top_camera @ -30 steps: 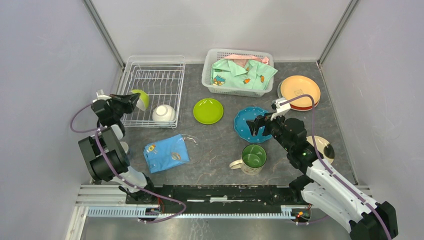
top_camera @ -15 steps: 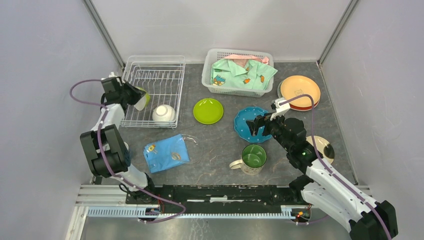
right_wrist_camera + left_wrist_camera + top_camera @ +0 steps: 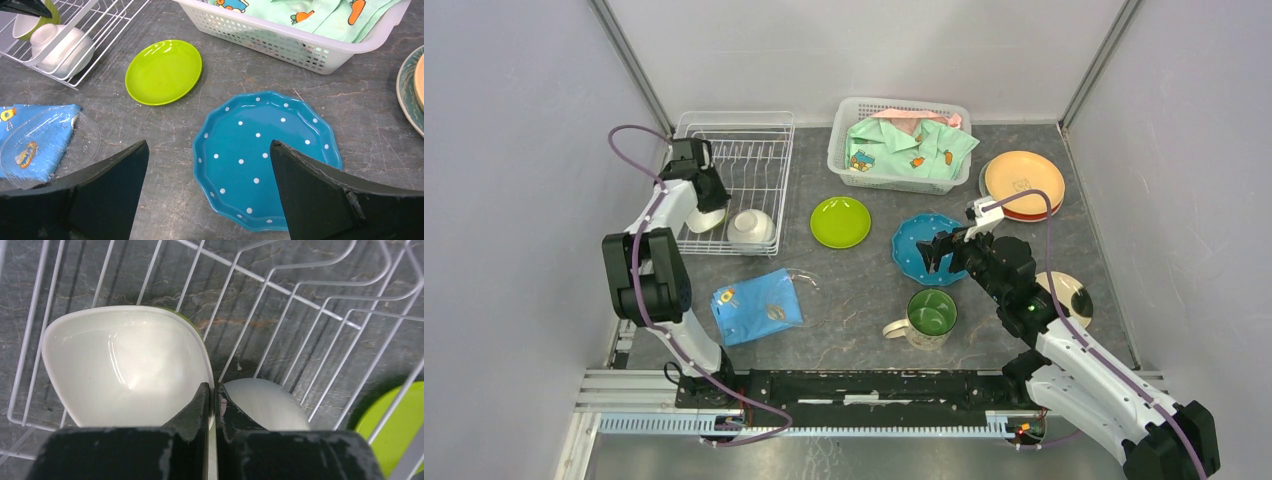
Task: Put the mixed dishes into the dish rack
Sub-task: Place the bowl in the dish rack.
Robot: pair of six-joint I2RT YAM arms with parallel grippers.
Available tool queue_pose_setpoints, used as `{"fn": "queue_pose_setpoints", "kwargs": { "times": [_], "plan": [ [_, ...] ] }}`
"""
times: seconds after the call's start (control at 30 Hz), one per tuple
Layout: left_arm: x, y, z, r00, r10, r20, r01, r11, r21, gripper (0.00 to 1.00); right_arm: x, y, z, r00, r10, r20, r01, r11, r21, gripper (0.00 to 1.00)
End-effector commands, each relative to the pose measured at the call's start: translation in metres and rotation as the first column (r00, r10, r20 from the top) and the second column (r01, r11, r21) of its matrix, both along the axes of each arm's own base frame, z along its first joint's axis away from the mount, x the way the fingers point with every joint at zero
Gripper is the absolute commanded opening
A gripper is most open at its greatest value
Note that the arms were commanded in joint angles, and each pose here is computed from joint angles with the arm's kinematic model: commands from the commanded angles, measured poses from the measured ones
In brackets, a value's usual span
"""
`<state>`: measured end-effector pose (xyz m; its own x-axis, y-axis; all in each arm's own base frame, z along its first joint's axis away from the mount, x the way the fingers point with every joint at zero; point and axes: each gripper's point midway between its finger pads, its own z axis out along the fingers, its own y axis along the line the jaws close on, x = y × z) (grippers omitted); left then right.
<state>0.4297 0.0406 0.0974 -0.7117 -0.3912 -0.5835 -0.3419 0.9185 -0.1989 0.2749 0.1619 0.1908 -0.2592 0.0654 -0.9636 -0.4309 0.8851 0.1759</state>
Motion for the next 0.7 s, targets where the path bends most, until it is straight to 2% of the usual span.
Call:
{"fn": "queue_pose_setpoints", "kwargs": {
  "times": [0.0,0.27,0.37,0.5,0.67],
  "plan": [
    [-0.016,0.016,-0.009,0.991,-0.02,-0.136,0.04,0.989,0.144,0.06,0.003,-0.003,0.009,0.999,-0.018,0.044,0.018,1.0,0.003,0.98],
    [-0.008,0.015,-0.015,0.984,-0.035,-0.177,0.066,0.983,0.172,0.17,0.004,-0.003,0.008,0.999,-0.018,0.045,0.019,1.0,-0.007,0.98],
    [0.005,0.017,-0.007,0.988,-0.024,-0.154,0.052,0.982,0.179,0.29,0.005,-0.005,0.008,0.999,-0.027,0.044,0.027,1.0,-0.014,0.98],
    [0.025,0.023,0.008,0.995,0.028,-0.092,-0.011,0.982,0.19,0.44,0.005,-0.005,0.008,0.999,-0.027,0.044,0.028,1.0,-0.014,0.98],
    [0.044,0.041,0.023,0.984,0.18,-0.011,-0.173,0.959,0.223,0.48,0.006,-0.005,0.011,0.998,-0.027,0.049,0.028,1.0,-0.012,0.98]
  ]
}}
